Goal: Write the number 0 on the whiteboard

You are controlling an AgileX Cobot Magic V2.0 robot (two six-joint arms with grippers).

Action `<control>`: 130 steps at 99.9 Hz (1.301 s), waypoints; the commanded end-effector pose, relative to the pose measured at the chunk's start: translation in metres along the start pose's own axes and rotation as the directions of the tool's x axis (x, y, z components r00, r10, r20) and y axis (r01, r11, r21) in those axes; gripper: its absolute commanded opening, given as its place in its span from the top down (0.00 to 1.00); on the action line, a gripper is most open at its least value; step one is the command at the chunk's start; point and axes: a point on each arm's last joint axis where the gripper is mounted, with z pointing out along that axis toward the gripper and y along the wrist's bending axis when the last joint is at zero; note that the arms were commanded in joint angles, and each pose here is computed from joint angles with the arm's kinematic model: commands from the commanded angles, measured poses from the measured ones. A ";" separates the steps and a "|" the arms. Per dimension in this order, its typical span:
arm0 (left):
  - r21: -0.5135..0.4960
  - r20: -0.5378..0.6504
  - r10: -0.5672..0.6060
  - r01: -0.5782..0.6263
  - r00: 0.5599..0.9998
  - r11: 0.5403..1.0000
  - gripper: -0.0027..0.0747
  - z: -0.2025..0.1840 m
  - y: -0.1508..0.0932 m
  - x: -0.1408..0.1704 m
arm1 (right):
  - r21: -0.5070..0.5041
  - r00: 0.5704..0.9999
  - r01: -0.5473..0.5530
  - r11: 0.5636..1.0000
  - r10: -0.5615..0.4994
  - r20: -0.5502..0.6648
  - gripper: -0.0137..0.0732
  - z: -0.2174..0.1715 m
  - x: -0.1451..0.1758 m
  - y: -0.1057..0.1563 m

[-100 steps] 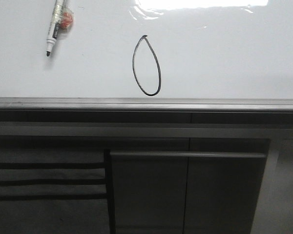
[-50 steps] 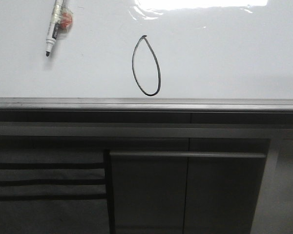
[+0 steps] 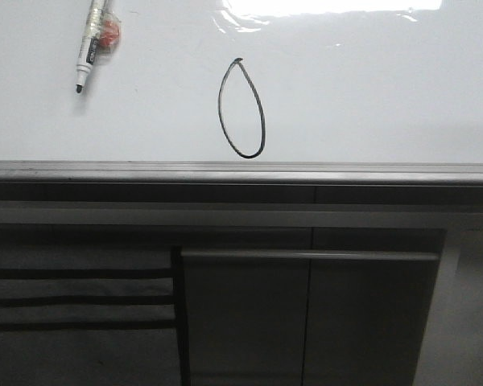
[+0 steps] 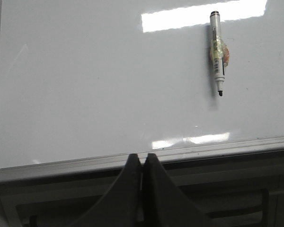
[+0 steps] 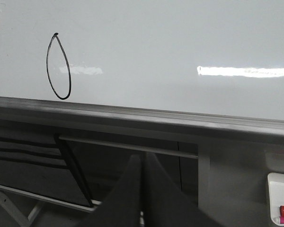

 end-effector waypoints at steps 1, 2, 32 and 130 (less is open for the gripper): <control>-0.002 0.065 -0.002 0.002 0.998 1.000 0.99 -0.001 0.000 0.001 | -0.002 0.996 0.000 1.000 0.001 0.094 0.93 -0.001 -0.015 0.001; -0.002 0.065 -0.002 0.002 0.998 1.000 0.99 -0.001 0.000 0.001 | -0.002 0.996 0.000 1.000 0.001 0.094 0.93 -0.001 -0.015 0.001; -0.002 0.065 -0.002 0.002 0.998 1.000 0.99 -0.001 0.000 0.001 | -0.002 0.996 0.000 1.000 0.001 0.094 0.93 -0.001 -0.015 0.001; -0.002 0.065 -0.002 0.002 0.998 1.000 0.99 -0.001 0.000 0.001 | 0.217 0.946 0.028 0.976 -0.096 0.310 0.93 -0.005 0.058 -0.020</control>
